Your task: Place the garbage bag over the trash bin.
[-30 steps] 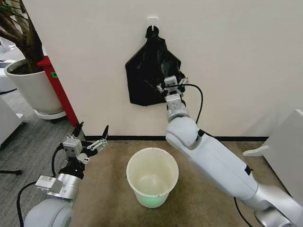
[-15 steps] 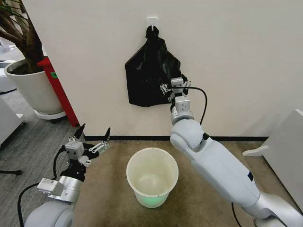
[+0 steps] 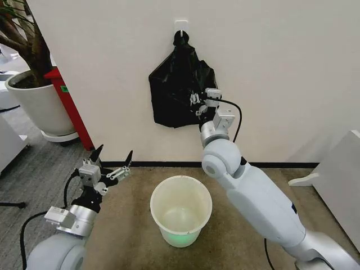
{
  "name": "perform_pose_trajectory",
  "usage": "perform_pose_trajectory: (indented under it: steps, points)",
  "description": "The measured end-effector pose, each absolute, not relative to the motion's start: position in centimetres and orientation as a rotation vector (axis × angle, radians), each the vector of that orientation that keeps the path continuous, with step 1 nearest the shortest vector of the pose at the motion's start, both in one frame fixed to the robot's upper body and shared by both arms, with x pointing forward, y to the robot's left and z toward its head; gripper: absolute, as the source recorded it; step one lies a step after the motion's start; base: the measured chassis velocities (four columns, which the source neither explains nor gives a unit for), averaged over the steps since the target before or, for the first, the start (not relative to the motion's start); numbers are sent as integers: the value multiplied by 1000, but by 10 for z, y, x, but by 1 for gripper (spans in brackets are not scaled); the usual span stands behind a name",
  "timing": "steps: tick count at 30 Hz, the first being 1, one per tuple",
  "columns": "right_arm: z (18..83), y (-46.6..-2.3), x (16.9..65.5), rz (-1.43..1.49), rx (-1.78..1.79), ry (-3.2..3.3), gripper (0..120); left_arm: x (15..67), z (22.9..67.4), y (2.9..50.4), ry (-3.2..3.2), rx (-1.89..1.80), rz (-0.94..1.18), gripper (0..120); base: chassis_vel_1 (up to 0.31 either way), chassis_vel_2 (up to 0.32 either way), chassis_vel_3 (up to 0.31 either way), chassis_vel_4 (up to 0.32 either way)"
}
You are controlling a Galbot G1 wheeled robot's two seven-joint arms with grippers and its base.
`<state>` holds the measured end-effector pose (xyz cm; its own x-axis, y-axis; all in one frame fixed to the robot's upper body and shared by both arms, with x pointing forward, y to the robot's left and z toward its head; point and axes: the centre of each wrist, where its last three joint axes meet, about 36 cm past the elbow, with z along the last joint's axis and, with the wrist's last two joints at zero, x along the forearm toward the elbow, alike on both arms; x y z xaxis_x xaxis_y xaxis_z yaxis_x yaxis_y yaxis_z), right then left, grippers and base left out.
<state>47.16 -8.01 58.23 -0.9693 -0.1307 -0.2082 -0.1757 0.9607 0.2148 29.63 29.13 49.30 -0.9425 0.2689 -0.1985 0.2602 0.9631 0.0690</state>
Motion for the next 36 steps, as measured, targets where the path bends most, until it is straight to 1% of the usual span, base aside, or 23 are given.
perform_pose_trajectory:
  steps: [5,6,7,10,12,17,21,23,24,25,30,32,36]
  points:
    - [583,-76,469,472,-281,2894,10,310,508,300,2920,450,42,100,0,0,0,0]
    - [582,-74,470,482,-288,2889,7,314,513,303,2922,466,40,100,0,0,0,0]
    - [582,-74,470,482,-288,2889,7,314,513,303,2922,466,40,100,0,0,0,0]
    - [578,-73,472,467,-301,2881,0,326,528,305,2932,502,3,100,0,0,0,0]
    - [576,-72,474,451,-304,2878,0,337,541,306,2939,529,-42,100,0,0,0,0]
    - [574,-71,475,441,-308,2878,0,346,552,307,2946,546,-96,100,0,0,0,0]
    - [570,-67,477,427,-317,2878,0,368,568,302,2973,610,-213,100,0,0,0,0]
    - [566,-65,479,403,-318,2879,0,387,579,292,2985,643,-318,100,0,0,0,0]
    - [566,-65,479,403,-318,2879,0,387,579,292,2985,643,-318,100,0,0,0,0]
    - [565,-65,480,395,-318,2880,0,394,585,288,2985,646,-362,100,0,0,0,0]
    - [558,-70,480,381,-303,2892,0,437,610,263,3004,622,-619,100,0,0,0,0]
    - [557,-72,480,377,-300,2894,0,446,616,258,3001,619,-642,100,0,0,0,0]
    - [553,-80,476,367,-298,2897,0,474,633,241,3014,639,-598,100,0,0,0,0]
